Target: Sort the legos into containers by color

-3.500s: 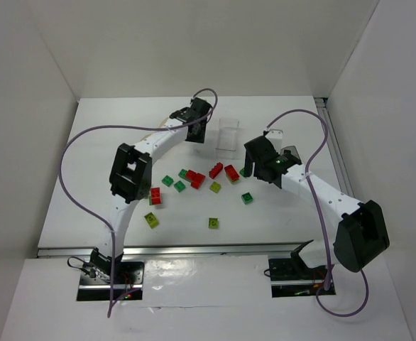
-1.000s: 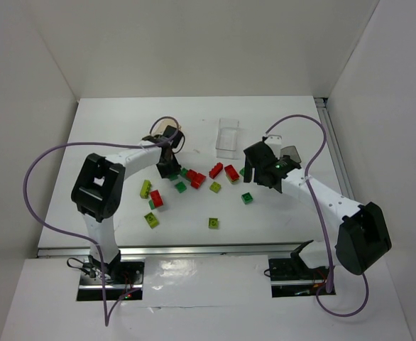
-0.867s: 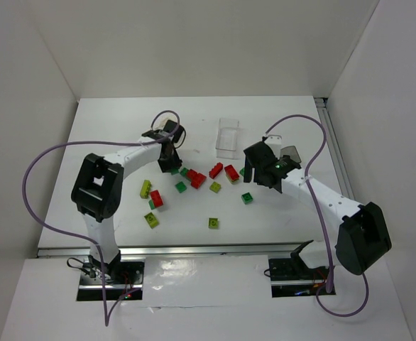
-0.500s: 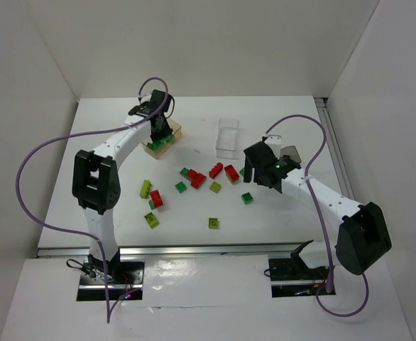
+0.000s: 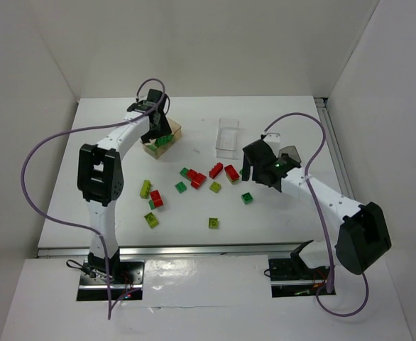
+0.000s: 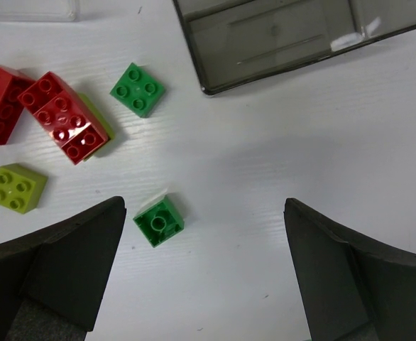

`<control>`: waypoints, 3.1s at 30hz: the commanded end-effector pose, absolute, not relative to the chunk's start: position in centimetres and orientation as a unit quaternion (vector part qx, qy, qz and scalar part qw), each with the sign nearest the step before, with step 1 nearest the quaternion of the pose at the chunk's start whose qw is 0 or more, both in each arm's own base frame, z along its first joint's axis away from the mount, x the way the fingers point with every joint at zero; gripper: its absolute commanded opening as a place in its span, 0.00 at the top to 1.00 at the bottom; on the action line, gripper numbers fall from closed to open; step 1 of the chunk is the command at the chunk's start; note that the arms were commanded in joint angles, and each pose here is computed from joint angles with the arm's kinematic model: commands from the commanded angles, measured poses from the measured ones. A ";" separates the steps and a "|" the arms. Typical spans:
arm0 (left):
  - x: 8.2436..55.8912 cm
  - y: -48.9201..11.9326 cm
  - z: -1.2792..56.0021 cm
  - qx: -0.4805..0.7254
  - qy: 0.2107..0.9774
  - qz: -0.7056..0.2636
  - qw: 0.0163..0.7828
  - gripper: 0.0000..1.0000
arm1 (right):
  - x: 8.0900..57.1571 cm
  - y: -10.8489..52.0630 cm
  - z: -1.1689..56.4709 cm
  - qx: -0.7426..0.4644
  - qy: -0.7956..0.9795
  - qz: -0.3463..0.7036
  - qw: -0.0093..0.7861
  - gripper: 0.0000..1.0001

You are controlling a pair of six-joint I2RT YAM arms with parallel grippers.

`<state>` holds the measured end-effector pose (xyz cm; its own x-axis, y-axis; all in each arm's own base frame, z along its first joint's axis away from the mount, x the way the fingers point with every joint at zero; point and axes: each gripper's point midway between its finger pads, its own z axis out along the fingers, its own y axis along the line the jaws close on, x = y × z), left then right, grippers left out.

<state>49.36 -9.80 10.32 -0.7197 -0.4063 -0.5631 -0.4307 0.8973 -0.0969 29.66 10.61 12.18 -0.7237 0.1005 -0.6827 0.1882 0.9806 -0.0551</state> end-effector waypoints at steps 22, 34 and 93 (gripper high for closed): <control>35.0 -13.7 15.2 -0.094 0.944 -0.035 0.316 0.26 | 32.5 25.0 10.4 -0.042 0.928 0.152 0.337 0.12; 35.0 -12.0 17.7 -0.109 0.928 -0.017 0.355 0.26 | 36.3 28.6 7.5 0.099 0.921 0.154 0.343 0.20; 35.1 -9.4 15.4 -0.124 0.939 -0.015 0.320 0.26 | 50.1 25.1 10.9 0.027 0.906 0.145 0.396 0.30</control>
